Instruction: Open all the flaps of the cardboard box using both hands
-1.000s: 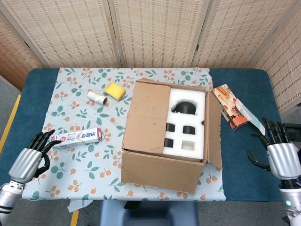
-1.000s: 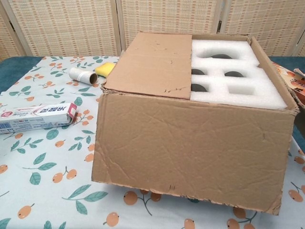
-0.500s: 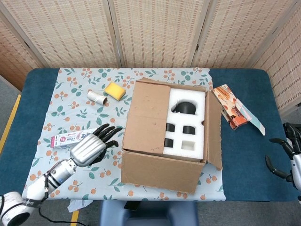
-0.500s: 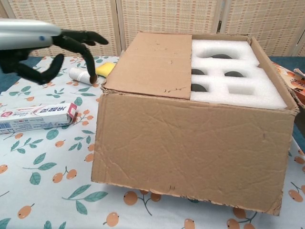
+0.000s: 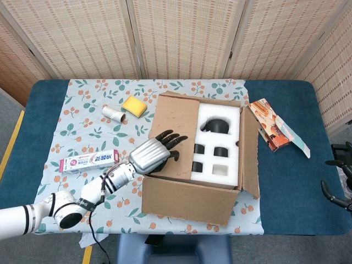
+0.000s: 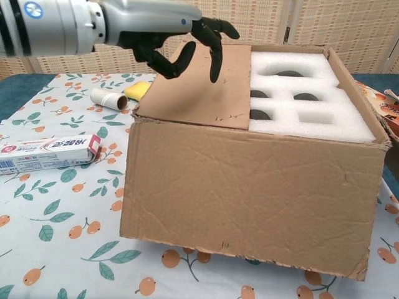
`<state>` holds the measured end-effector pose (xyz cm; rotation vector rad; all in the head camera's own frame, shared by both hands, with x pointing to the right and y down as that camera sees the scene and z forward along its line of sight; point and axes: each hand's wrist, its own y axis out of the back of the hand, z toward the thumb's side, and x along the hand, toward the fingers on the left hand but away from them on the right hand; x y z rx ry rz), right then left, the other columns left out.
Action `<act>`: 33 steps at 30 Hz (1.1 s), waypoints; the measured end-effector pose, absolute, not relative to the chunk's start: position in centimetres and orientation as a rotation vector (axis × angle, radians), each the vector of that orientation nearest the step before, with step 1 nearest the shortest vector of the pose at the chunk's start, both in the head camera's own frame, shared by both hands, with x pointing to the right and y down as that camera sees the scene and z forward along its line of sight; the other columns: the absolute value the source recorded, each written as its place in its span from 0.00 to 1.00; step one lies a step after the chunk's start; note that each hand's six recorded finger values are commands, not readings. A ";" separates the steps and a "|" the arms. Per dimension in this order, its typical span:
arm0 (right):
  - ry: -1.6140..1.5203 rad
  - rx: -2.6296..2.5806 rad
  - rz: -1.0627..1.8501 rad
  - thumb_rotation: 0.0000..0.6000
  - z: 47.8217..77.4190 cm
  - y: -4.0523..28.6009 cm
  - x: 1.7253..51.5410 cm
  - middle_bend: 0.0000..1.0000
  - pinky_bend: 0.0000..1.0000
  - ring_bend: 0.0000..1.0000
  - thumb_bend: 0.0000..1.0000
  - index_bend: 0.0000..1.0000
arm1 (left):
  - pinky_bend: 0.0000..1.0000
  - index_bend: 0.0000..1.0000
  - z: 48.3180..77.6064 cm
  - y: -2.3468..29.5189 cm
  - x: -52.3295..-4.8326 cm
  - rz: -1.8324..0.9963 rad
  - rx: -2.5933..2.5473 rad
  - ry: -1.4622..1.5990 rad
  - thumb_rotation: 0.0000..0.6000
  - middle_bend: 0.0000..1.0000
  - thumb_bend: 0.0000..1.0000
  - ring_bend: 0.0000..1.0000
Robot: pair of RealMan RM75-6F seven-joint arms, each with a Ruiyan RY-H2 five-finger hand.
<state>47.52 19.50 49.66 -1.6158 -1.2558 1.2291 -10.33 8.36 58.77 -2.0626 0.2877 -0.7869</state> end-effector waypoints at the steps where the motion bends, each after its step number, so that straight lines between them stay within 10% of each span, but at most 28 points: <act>1: -1.257 -1.621 1.230 0.58 49.7 19.5 47.6 0.00 0.00 0.00 0.47 0.31 | 0.00 0.43 59.0 8.2 -9.9 -0.788 -2.057 0.275 1.00 0.00 1.00 0.00; 33: -1.287 -1.709 1.253 0.58 50.7 17.7 49.0 0.00 0.00 0.00 0.47 0.31 | 0.00 0.46 62.7 6.1 -1.3 -0.815 -2.077 0.148 1.00 0.00 1.00 0.00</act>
